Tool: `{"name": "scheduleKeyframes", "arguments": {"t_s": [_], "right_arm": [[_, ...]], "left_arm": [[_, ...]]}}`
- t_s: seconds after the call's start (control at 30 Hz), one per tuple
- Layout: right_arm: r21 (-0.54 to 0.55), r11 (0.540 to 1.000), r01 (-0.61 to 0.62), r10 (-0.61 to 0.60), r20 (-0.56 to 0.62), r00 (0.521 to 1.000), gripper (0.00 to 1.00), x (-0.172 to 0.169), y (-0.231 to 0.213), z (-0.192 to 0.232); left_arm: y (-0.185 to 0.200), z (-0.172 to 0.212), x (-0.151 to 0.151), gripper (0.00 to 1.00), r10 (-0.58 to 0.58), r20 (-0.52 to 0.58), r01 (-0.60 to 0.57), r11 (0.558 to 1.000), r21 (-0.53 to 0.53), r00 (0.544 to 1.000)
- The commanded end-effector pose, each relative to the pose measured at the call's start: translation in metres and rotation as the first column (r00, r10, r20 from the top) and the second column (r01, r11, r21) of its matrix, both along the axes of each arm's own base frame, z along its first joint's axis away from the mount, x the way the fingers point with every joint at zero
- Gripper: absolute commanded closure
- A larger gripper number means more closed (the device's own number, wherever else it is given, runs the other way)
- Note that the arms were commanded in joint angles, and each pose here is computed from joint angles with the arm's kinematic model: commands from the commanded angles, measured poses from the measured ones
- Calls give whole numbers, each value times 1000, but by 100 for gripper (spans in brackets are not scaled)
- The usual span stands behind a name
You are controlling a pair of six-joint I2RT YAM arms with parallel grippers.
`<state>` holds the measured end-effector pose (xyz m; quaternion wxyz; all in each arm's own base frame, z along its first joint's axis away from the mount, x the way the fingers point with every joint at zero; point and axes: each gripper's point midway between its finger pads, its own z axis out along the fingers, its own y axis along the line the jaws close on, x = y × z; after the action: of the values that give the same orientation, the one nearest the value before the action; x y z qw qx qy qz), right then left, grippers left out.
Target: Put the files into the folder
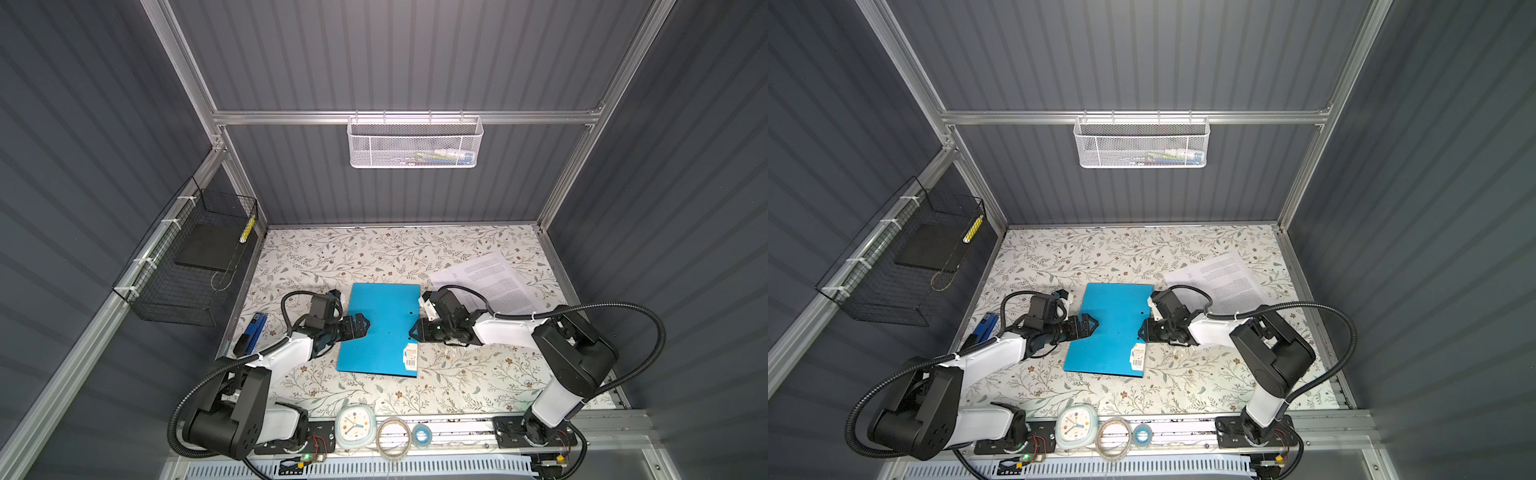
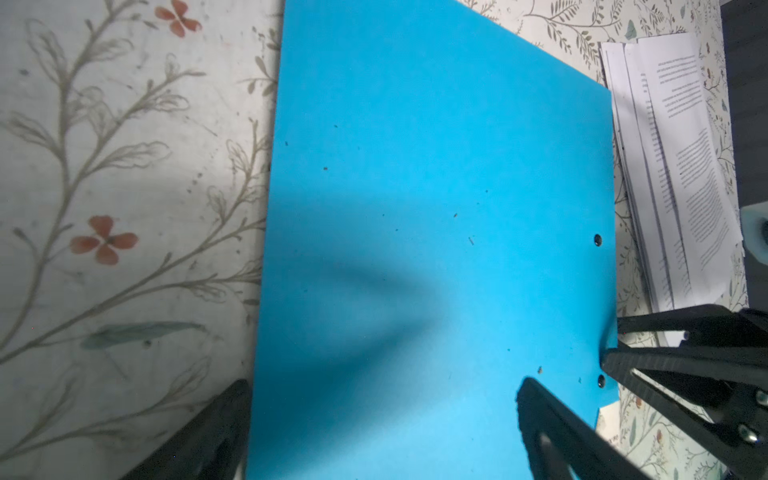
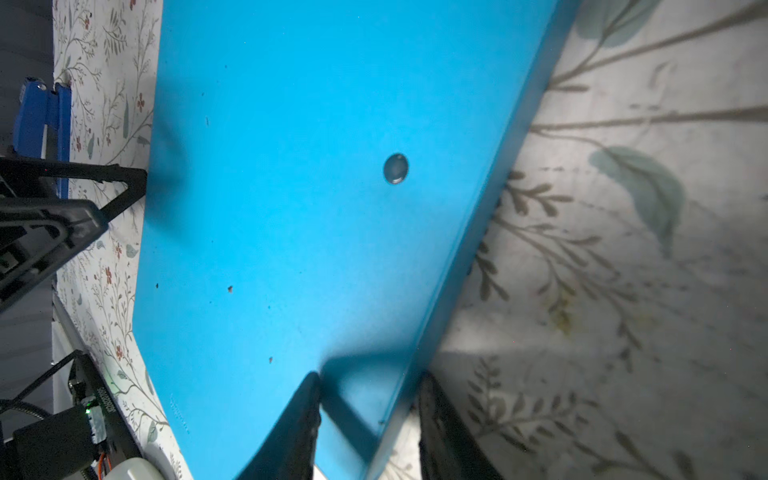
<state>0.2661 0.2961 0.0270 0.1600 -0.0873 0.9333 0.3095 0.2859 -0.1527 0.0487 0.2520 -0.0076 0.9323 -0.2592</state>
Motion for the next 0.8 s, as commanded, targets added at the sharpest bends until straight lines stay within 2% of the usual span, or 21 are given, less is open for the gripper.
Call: {"name": "scheduleKeyframes", "arguments": {"t_s": [0.0,0.2,0.57,0.77], "right_arm": [[99,993,-60,59,13,998,61,-1,24,12],[113,991,-70,70,9,998,59,1,30,11],[159,985,-69,65,32,997,58,2,35,18],[186,979,-85,75,56,996,57,3,38,24]], "left_arm": [[-26,26,-4,1,-114,49,118,988,-99,992],[-24,27,-9,1,-128,42,131,988,-82,991],[-30,61,-8,1,-158,111,170,979,-111,981],[-34,75,-6,0,-173,111,186,976,-117,979]]}}
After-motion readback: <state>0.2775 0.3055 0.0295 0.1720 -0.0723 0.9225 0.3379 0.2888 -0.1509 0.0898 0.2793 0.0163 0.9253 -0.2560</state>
